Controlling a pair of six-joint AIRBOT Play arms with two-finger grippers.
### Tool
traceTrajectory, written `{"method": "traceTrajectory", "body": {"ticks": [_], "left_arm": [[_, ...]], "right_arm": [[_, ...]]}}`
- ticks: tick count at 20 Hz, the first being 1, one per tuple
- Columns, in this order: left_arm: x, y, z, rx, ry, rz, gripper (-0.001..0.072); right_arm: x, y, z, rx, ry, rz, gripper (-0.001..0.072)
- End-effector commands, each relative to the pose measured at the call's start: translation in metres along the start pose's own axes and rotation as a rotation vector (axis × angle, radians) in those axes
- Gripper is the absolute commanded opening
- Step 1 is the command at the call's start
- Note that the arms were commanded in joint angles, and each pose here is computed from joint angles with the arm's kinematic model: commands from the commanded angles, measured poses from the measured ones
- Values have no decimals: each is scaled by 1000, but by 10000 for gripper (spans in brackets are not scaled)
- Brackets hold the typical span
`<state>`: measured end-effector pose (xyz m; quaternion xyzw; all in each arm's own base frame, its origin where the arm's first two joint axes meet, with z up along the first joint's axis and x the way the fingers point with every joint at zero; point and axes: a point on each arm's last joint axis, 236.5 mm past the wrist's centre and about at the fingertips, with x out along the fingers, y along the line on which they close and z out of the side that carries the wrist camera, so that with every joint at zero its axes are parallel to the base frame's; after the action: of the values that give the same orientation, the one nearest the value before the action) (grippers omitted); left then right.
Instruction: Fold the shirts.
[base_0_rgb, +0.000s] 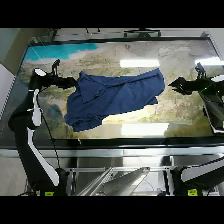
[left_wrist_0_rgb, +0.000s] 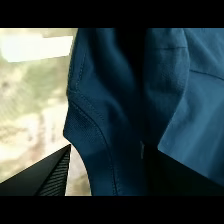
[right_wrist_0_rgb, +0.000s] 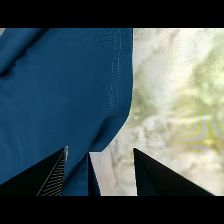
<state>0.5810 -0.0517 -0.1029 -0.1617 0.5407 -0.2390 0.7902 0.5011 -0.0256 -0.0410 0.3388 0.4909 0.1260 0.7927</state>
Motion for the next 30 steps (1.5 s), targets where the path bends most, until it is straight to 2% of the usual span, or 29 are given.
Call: {"method": "traceTrajectory", "body": {"ticks": [1, 3, 4, 6, 7, 8, 9, 13, 20, 21, 22, 23, 24, 25, 26, 27, 30], "left_arm": [[12, -8, -1, 25, 8, 5, 479], [19, -13, -4, 33, 22, 1, 478], [18, -13, -6, 37, 29, 2, 444], [7, -10, -9, 27, 45, -6, 189], [2, -7, -11, 18, 51, -11, 139], [-3, -3, -13, 6, 54, -15, 37], [-5, -2, -13, -7, 52, -28, 24], [-13, -25, -2, -63, 2, -157, 24], [-10, -25, -1, -49, 0, -144, 22], [-11, -17, 0, -47, -6, -123, 85], [-13, -9, 0, -46, -9, -98, 308], [-13, -3, -1, -40, -6, -75, 436], [-13, 0, -1, -39, -6, -66, 571], [-13, 0, -2, -42, -7, -69, 557], [-11, -4, -3, -37, 1, -75, 479], [-7, -10, -4, -26, 9, -78, 422], [8, -31, -1, 12, 13, -81, 421]], "right_arm": [[6, -6, -1, 9, 7, -4, 465], [18, -16, -6, 35, 34, 1, 465], [26, -19, -8, 63, 41, 19, 465], [36, -20, -8, 100, 45, 48, 464], [39, -22, -5, 106, 42, 54, 464], [42, -22, -1, 103, 38, 57, 464], [45, -22, 3, 93, 36, 58, 464], [70, -10, 24, 64, 30, 77, 465], [104, 10, 48, 90, 63, 127, 464], [103, 12, 46, 88, 73, 134, 463], [102, 15, 43, 88, 89, 142, 458], [100, 18, 40, 86, 106, 150, 354], [99, 21, 35, 81, 129, 159, 208], [97, 24, 32, 75, 146, 167, 109], [96, 26, 31, 72, 152, 171, 39], [95, 28, 30, 71, 157, 177, 16], [95, 47, 28, 73, 165, 242, 16]]}}
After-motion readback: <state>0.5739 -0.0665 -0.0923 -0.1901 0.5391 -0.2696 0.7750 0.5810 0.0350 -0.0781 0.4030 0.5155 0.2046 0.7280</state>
